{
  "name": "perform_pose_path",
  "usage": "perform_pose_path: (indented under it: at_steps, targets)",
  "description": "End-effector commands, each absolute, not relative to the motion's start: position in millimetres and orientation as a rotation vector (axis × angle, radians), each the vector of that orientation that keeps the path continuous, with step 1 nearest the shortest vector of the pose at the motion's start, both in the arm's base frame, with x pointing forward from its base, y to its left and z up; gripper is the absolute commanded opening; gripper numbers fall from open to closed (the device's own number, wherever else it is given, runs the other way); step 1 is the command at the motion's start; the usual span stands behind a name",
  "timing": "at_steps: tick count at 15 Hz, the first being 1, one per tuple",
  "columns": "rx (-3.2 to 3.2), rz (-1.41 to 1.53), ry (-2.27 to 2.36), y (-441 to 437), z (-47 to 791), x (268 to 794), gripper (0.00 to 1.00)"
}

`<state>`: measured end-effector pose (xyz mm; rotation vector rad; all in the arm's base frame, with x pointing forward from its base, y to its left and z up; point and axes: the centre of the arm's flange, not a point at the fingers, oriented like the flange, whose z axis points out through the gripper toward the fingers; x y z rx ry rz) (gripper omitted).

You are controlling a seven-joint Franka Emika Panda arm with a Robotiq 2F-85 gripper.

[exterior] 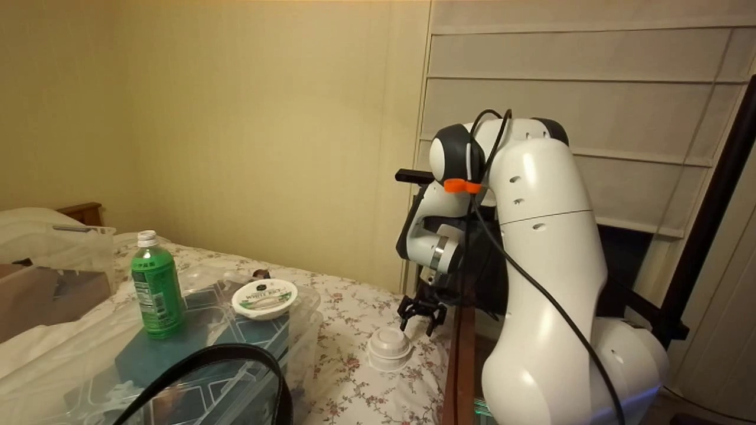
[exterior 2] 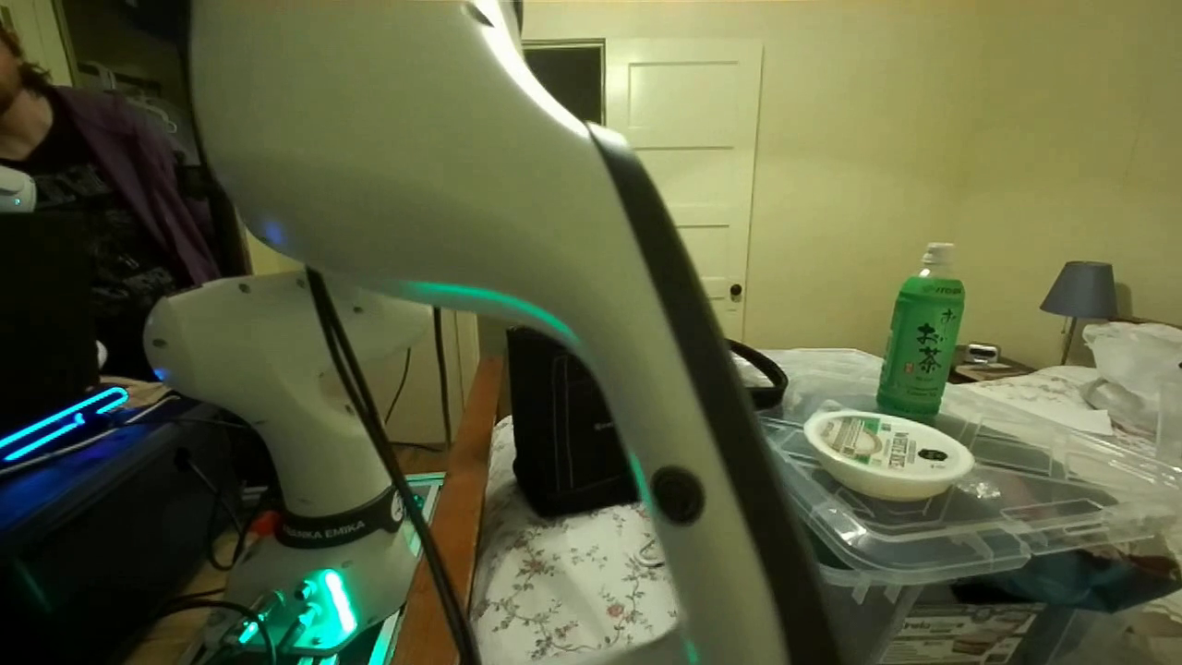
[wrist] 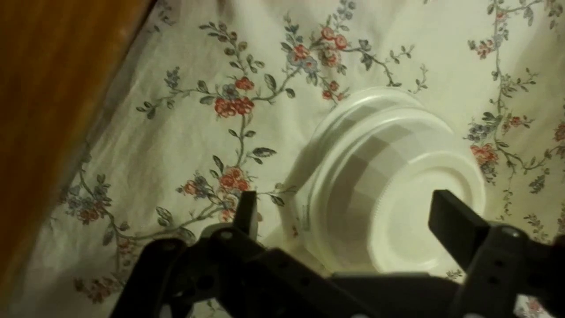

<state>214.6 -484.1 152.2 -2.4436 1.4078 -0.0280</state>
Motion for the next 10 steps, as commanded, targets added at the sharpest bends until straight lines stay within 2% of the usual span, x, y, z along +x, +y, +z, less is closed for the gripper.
perform_pose_path:
  at_steps: [1,10]
  targets:
    - [-2.353,-0.063,1.394,-490.5,122.0,177.5,1.00]
    - [-2.227,-0.300,1.182,-464.0,92.7,171.5,1.00]
